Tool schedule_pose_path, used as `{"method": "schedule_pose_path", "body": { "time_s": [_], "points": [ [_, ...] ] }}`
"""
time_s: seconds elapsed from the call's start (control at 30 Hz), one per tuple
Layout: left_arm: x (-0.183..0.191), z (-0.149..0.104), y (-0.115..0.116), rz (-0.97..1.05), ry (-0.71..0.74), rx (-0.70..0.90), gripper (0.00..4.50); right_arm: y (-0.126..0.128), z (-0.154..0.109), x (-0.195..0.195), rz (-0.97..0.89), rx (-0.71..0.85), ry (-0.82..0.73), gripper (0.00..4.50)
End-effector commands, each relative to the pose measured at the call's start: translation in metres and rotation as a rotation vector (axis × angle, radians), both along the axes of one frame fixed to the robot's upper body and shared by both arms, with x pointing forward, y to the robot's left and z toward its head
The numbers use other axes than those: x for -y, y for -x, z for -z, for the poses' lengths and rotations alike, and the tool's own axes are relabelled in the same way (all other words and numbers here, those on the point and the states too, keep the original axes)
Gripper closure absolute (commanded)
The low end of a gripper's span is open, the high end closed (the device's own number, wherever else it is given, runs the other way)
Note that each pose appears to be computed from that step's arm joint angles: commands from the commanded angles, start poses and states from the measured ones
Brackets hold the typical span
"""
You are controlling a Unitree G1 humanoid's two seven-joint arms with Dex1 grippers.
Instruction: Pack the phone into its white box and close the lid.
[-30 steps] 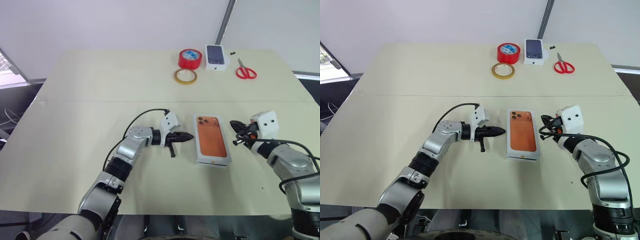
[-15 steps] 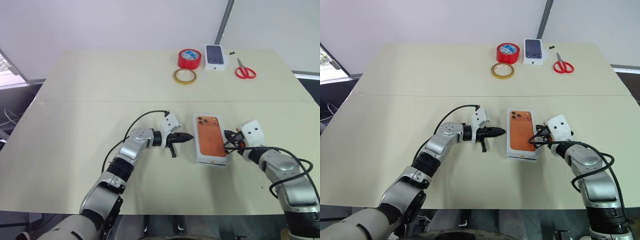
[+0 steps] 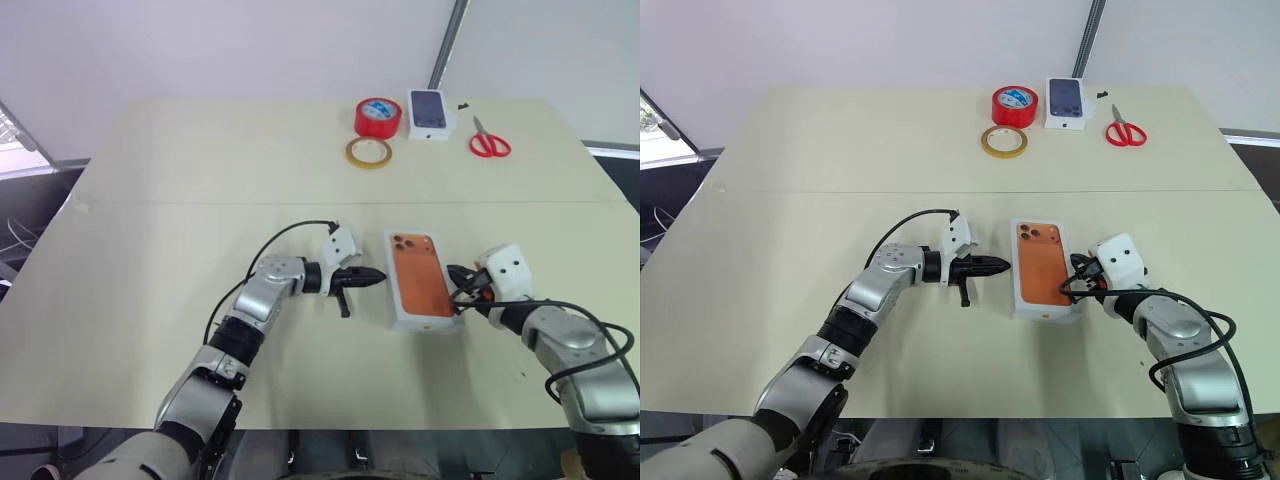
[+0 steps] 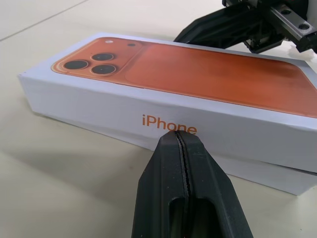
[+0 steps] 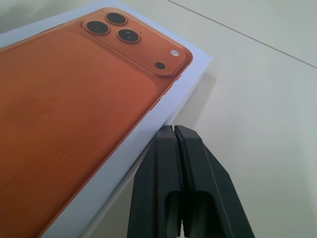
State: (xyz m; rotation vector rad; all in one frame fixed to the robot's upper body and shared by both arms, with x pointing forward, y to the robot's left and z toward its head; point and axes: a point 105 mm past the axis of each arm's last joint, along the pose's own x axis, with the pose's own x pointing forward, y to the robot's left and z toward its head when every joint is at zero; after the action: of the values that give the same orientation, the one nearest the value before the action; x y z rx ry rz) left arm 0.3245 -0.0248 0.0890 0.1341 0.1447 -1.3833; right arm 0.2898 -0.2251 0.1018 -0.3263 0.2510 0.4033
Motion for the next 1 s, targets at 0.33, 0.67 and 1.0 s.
{"method": "schedule_pose_path", "body": {
  "time_s": [0.33,0.67,1.0],
  "points": [
    [0.001,0.001,0.009,0.041,-0.023,0.036,4.5,0.012,0.005,-0.016,-0.126,-0.013,0.1,4.43],
    [-0.005,-0.043,-0.016,-0.044,0.148,0.008,4.5,-0.001,-0.029,0.025,0.006,0.083,0.052,4.43],
    [0.037,-0.062,-0.04,-0.004,0.112,0.096,4.5,0.013,-0.061,-0.015,-0.261,0.105,-0.181,4.43]
  ]
}}
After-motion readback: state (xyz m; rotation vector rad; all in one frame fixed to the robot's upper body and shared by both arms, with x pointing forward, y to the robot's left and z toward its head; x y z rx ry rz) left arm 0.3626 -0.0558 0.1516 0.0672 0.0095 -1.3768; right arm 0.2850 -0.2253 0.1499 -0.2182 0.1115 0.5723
